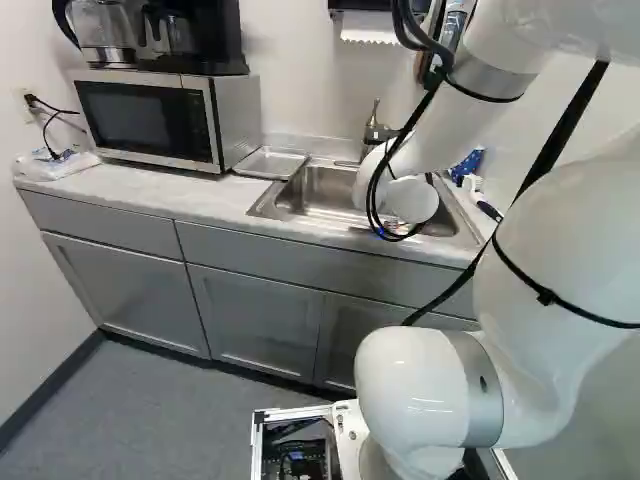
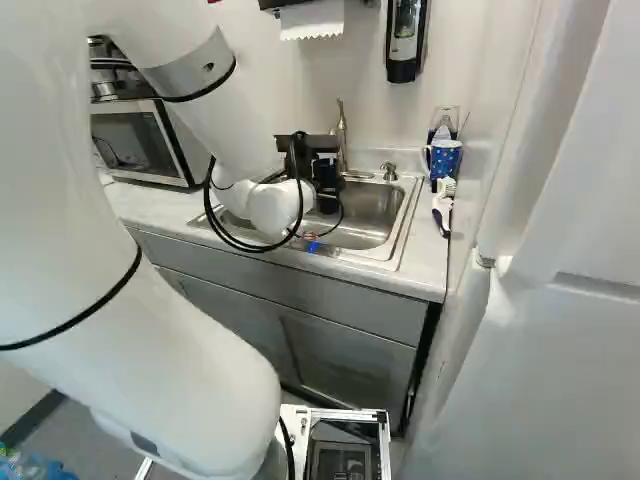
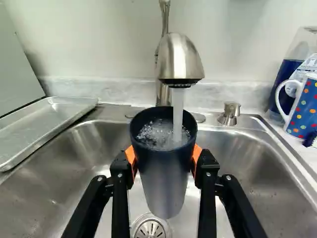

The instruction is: Rinse the cup and place it in the tray

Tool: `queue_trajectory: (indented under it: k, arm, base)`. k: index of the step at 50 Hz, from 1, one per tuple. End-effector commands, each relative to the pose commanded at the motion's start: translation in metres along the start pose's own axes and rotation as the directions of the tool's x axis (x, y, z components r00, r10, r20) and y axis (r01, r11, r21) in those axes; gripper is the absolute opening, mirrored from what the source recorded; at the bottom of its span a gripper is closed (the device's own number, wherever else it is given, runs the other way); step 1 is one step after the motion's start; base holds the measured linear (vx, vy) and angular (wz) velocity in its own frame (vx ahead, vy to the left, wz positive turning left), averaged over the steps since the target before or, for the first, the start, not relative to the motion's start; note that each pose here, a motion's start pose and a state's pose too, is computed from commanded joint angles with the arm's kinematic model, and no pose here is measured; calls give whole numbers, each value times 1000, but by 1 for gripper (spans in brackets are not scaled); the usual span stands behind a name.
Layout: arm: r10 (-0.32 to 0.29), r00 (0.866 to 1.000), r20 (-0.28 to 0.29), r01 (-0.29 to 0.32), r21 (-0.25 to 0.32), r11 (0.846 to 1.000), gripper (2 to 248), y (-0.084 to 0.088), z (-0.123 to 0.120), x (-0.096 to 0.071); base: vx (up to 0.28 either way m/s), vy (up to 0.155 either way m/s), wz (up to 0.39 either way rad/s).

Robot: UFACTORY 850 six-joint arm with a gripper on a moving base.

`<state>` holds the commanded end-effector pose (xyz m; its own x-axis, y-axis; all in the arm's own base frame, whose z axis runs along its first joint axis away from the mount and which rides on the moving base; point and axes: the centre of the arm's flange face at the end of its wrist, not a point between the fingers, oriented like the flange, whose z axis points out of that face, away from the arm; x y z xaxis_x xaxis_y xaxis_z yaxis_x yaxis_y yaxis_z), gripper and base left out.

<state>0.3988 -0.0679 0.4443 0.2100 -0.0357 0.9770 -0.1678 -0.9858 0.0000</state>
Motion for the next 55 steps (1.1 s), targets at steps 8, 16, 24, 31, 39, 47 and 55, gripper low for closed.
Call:
queue_trajectory:
  k: [8, 16, 24, 31, 39, 47, 55]
  arm:
    - [-4, 1000, 0, 4, 18, 1000, 124, -7, -2, 0]
    - [-9, 1000, -1, 9, 43, 999, 124, -18, -3, -1]
    - [-15, 1000, -1, 15, 69, 997, 124, -28, -4, -1]
    - [-20, 1000, -1, 20, 93, 995, 124, -38, -6, -1]
    - [-25, 1000, -6, 26, 119, 993, 124, -49, -9, 0]
    - [-28, 999, -23, 32, 145, 989, 124, -59, -12, 6]
    - [-30, 999, -43, 37, 170, 985, 124, -69, -15, 13]
  base:
    - [0, 0, 0]
    - [0, 0, 0]
    - [0, 0, 0]
    - [0, 0, 0]
    - [0, 0, 0]
    - [0, 0, 0]
    - [0, 0, 0]
